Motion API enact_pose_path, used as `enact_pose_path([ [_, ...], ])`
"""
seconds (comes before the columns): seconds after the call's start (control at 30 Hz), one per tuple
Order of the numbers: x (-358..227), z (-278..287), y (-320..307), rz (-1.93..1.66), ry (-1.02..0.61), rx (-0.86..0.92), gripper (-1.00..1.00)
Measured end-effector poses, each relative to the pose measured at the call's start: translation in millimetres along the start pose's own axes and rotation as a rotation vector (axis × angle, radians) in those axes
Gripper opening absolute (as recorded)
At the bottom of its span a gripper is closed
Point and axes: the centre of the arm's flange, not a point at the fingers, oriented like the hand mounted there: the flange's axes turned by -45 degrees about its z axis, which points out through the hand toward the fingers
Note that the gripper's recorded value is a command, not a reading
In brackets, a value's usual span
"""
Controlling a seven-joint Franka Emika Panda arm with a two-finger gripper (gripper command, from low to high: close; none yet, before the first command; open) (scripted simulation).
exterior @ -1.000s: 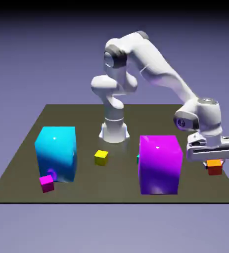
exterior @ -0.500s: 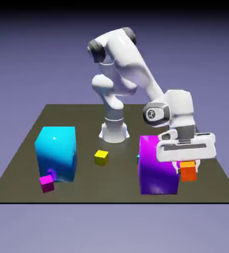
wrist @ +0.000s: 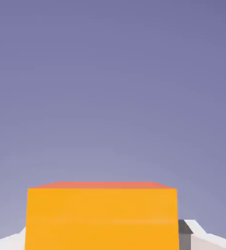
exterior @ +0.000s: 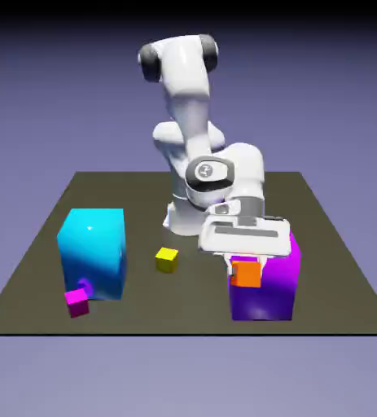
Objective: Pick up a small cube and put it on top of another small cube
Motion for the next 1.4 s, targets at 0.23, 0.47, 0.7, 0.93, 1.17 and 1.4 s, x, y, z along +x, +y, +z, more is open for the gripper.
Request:
enact_pose_path([
  [0.23, -52.1, -20.8, 43.7, -0.188, -0.007, -0.009, -1.00],
  [0.47, -127.6, -46.7, 82.6, -0.322, -0.115, 0.053, -1.00],
  [0.7, -205.3, -88.3, 112.1, -0.405, -0.264, 0.165, -1.00],
  [0.93, -270.2, -132.3, 126.1, -0.433, -0.411, 0.305, -1.00],
  [1.17, -298.7, -148.4, 124.4, -0.395, -0.499, 0.409, -1.00],
  [1.4, -317.6, -121.3, 116.1, -0.401, -0.495, 0.403, -1.00],
])
